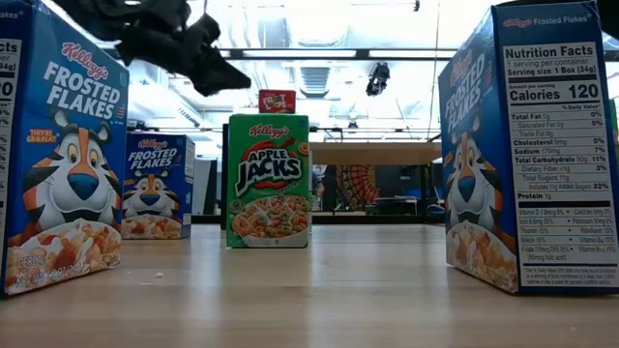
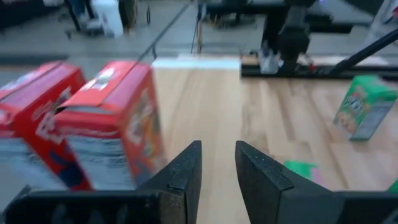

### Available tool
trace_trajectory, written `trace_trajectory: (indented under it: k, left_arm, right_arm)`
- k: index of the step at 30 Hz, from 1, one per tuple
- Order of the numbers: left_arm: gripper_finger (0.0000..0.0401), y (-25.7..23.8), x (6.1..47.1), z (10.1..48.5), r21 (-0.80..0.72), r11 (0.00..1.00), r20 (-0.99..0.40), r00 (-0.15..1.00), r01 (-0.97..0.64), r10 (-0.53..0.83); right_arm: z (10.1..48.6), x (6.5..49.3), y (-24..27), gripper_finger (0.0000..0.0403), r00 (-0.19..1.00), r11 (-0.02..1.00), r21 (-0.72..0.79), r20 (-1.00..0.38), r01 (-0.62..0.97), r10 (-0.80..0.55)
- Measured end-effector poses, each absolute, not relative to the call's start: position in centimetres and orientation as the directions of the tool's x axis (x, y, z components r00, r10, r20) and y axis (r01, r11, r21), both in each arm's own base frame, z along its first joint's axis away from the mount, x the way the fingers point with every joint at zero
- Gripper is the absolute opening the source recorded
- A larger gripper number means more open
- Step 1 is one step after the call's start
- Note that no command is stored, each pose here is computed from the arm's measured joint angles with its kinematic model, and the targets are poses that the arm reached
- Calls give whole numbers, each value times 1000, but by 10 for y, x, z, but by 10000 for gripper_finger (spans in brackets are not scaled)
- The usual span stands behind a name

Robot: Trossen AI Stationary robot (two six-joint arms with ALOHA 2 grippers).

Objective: Stack cereal on shelf
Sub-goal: Put the top red cereal box on the shelf, then put the bottom left green cereal box on the shelf

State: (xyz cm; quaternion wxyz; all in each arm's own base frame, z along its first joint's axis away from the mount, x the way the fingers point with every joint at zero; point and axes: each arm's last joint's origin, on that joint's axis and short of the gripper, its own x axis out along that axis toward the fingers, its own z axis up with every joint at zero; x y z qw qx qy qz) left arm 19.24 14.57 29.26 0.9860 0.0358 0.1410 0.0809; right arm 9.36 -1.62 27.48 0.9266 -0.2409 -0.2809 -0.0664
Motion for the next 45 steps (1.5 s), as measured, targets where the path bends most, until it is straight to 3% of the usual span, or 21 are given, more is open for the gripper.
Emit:
trace_trajectory:
  k: [8,17,25,31,45]
  left_arm:
    - [80,118,178,285,117,986,-144,980,-121,137]
    - [80,111,170,270,87,989,-146,980,-120,132]
    - [80,109,170,263,40,992,-159,979,-119,124]
    - [80,104,173,264,-15,995,-155,983,-96,93]
    - [80,84,184,265,-40,999,-140,990,12,-18]
  right_arm:
    - [278,122,-25,9,894,948,-254,443,191,-62]
    - [277,166,-35,9,963,996,-27,256,89,-79]
    - [285,189,-41,9,994,972,214,-71,100,-86]
    - [293,200,-38,9,921,923,335,-387,187,-46]
    - [291,221,-2,9,671,882,394,-730,259,129]
